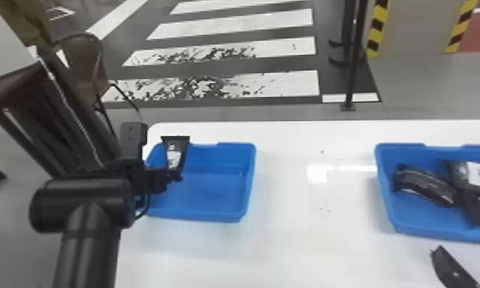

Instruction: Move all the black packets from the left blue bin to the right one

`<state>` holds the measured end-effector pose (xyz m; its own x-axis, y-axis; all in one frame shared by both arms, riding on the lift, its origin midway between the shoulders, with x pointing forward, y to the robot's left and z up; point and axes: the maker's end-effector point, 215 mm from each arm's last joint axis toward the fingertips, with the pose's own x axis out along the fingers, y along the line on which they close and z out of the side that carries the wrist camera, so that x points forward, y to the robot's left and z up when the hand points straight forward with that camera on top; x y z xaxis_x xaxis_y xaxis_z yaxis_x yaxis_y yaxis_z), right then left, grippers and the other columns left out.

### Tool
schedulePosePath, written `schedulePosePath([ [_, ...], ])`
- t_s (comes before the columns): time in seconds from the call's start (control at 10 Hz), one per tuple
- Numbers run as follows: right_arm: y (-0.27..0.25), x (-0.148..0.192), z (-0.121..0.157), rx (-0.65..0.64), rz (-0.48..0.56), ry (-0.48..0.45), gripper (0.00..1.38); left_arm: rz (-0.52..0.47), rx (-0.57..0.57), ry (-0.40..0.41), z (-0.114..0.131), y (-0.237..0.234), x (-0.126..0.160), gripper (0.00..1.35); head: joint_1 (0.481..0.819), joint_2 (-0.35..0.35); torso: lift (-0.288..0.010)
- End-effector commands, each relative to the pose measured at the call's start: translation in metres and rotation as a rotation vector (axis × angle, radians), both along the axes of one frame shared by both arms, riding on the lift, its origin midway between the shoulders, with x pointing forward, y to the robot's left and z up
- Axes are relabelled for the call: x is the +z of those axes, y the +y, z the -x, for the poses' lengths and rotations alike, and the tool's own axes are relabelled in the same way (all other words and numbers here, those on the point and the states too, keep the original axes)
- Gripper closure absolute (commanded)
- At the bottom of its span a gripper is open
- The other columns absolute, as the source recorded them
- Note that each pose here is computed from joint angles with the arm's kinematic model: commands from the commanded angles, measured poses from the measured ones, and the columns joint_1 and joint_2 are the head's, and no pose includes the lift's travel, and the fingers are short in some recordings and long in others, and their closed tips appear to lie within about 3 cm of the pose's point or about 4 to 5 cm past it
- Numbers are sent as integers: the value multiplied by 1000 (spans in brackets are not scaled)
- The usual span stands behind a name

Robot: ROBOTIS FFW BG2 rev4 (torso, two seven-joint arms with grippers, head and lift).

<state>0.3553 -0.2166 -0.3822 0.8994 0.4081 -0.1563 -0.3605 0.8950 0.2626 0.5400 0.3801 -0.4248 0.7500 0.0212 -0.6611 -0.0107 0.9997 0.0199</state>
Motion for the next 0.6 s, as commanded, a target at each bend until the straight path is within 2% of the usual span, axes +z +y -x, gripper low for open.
schedulePosePath([
  [0.0,12,15,-9,33,-11,-26,216,6,-116,-92,9,-53,30,1207,695,210,-140],
  [0.2,44,32,-23,123,-58,-46,216,92,-280,-171,24,-137,52,1207,695,146,-140],
  [0.5,104,56,-34,251,-195,-54,213,236,-492,-215,50,-252,70,1207,695,61,-140],
])
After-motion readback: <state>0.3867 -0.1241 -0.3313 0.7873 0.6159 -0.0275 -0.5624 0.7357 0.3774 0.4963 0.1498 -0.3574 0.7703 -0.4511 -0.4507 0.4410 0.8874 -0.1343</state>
